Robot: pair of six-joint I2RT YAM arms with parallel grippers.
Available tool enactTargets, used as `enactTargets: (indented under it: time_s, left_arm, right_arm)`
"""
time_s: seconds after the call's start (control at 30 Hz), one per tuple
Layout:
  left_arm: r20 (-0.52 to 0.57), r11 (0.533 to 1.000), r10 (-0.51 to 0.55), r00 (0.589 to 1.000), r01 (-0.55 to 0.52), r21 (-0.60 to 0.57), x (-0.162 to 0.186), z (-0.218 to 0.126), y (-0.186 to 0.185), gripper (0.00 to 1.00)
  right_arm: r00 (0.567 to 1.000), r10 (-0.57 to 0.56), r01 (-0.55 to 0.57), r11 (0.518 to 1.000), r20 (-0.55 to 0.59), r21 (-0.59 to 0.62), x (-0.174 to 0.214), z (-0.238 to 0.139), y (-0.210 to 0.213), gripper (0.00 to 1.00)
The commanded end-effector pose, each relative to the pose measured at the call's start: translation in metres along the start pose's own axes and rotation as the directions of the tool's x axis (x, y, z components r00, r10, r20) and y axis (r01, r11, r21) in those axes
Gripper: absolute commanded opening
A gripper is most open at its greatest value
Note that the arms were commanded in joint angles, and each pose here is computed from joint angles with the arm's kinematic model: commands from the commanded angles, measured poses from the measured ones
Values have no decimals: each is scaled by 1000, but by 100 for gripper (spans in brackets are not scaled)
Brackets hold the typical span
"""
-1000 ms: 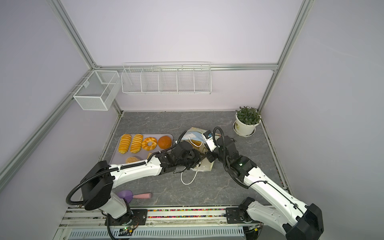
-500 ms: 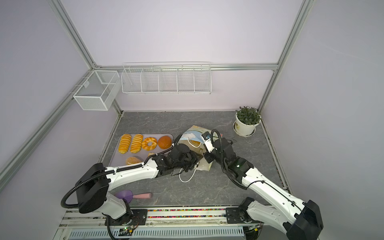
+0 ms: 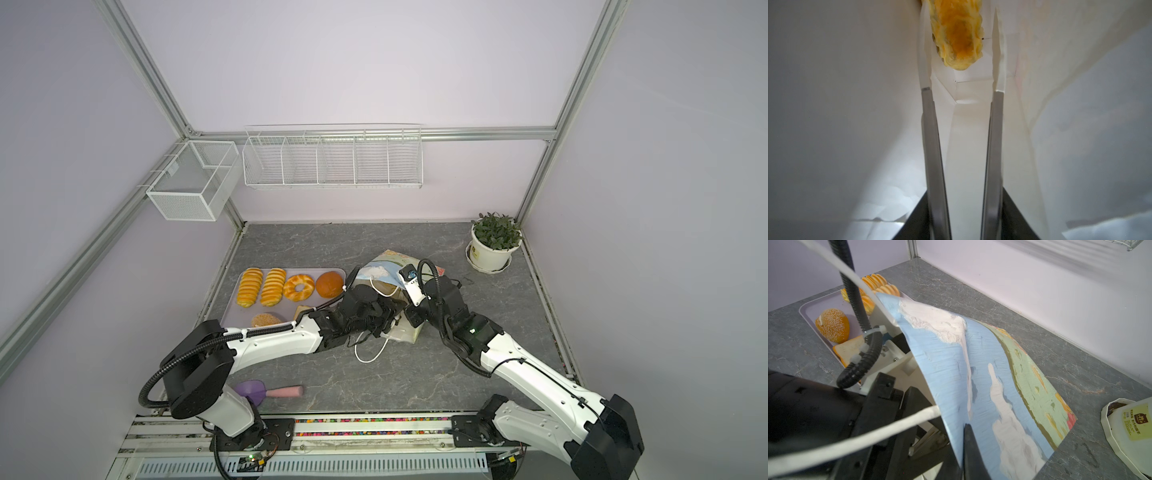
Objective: Take the fake bread out of the paper bag
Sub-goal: 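Close the tongs on the last yellow bread inside the bag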
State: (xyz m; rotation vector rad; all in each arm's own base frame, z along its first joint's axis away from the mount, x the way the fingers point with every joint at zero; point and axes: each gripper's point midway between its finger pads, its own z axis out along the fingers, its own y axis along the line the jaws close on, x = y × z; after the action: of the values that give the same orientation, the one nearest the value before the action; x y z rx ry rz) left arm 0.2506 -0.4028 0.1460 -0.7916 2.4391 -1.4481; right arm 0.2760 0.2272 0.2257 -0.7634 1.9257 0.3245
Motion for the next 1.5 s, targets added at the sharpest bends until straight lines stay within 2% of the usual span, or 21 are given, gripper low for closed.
enactTargets:
  time_s: [0.0,0.73,0.87,1.13,1.47]
  left_arm:
    - [8,998,-40,999,40,49,-4,4,-12,45]
    - [-33,995,-59,998,62,81,-17,32,-14,47]
    - [-50,996,-54,997,57,74,-20,38,-9,39]
    - [-37,999,-14,999,16,46,-21,25,-2,9]
    - [38,998,57,998,-57,17,-27,-33,11,0]
  right_arm:
    - [1000,7,-6,999,23,-41,-9,0,8,7]
    - [999,-37,38,984,11,-175,-2,0,32,7]
    - [998,-57,56,981,3,-188,-1,-2,34,7]
    - [998,-62,59,992,-24,-111,4,-4,20,7]
    - [997,-38,36,999,-65,-24,11,0,5,7]
